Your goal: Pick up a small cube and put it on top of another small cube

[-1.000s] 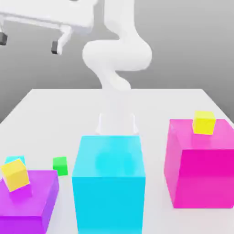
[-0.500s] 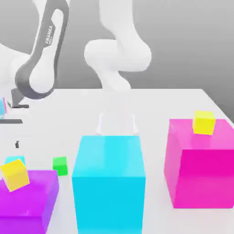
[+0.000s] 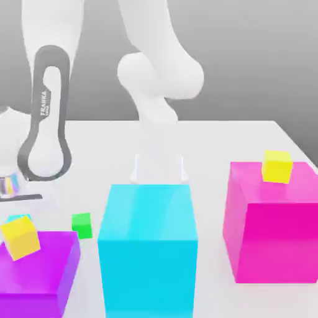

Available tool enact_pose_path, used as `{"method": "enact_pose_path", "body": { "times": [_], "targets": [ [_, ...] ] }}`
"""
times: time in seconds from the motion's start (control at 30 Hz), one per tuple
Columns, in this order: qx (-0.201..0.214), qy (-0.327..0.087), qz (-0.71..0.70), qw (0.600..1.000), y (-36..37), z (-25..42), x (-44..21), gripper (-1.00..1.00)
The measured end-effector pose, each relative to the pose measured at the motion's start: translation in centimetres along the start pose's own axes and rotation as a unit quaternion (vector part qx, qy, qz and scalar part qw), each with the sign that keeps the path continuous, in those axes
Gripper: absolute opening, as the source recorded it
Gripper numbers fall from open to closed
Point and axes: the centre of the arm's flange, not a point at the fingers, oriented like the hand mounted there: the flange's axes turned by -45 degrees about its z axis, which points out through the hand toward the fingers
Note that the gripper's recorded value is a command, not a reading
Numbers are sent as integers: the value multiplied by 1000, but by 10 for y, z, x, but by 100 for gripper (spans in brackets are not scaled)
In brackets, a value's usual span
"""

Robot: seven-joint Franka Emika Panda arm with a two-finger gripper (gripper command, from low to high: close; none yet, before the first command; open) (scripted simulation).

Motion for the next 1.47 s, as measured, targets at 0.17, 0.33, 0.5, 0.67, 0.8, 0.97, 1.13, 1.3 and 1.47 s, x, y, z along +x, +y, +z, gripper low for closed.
{"method": "enact_pose_path", "body": {
  "times": [0.17,0.33,0.5,0.67,0.8,0.97,1.13,1.3,1.47],
  "targets": [
    [3,-13,-21,1000,-9,-37,26,-100],
    [-3,-4,29,1000,-6,-87,68,-100],
    [-4,10,29,1000,-74,-138,147,-100],
    [11,19,36,999,-172,-181,199,-100],
    [20,18,31,999,-267,-213,220,-100],
    [22,10,22,999,-391,-247,215,-100],
    [11,1,13,1000,-507,-274,174,-100],
    [2,-1,12,1000,-563,-257,140,-100],
    [2,-1,12,1000,-564,-231,138,100]
  ]
}}
